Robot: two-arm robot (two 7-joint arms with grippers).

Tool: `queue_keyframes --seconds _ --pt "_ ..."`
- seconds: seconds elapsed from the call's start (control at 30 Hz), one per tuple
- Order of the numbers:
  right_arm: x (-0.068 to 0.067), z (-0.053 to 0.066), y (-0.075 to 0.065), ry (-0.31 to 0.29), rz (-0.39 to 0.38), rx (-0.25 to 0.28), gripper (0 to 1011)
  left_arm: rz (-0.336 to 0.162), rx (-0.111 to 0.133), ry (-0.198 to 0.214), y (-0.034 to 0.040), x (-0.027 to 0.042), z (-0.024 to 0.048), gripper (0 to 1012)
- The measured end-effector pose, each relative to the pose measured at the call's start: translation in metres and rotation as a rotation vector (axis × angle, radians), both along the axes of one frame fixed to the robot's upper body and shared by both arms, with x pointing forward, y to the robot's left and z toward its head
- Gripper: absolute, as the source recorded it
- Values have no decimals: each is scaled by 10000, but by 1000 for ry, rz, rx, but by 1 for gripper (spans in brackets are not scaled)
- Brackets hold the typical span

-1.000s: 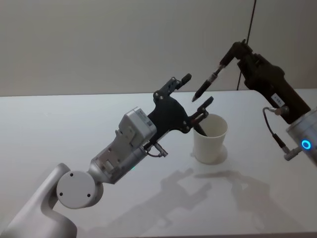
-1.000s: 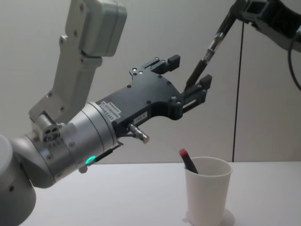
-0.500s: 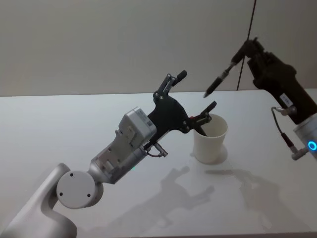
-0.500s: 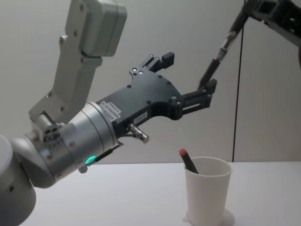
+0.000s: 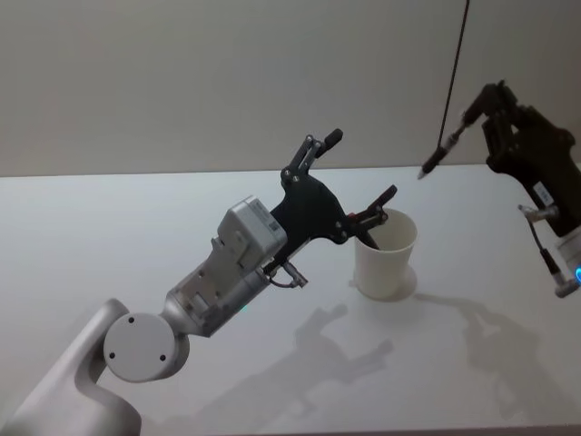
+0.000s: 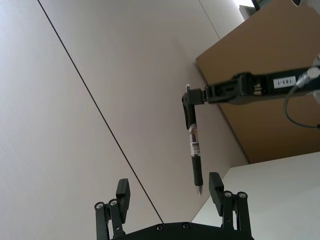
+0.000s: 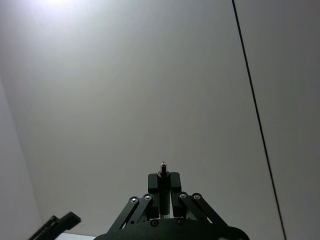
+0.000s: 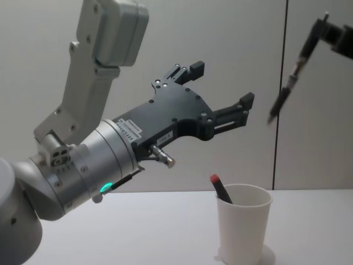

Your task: Place the pen into the pen holder.

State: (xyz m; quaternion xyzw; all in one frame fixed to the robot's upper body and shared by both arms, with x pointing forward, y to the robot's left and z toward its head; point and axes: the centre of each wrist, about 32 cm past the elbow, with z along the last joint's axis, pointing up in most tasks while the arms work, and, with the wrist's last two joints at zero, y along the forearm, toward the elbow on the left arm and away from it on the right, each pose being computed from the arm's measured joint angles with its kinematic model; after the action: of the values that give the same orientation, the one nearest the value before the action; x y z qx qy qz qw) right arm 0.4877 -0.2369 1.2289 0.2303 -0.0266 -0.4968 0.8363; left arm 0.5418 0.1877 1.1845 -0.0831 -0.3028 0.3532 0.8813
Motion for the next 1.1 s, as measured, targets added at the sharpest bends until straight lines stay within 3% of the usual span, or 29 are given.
queue_keyframes --seconds 0.37,1.1 --pt "92 -262 -28 -14 -67 -73 131 0 0 0 0 0 0 1004" --pt "371 -726 180 3 -40 -139 132 0 0 0 0 0 0 1004"
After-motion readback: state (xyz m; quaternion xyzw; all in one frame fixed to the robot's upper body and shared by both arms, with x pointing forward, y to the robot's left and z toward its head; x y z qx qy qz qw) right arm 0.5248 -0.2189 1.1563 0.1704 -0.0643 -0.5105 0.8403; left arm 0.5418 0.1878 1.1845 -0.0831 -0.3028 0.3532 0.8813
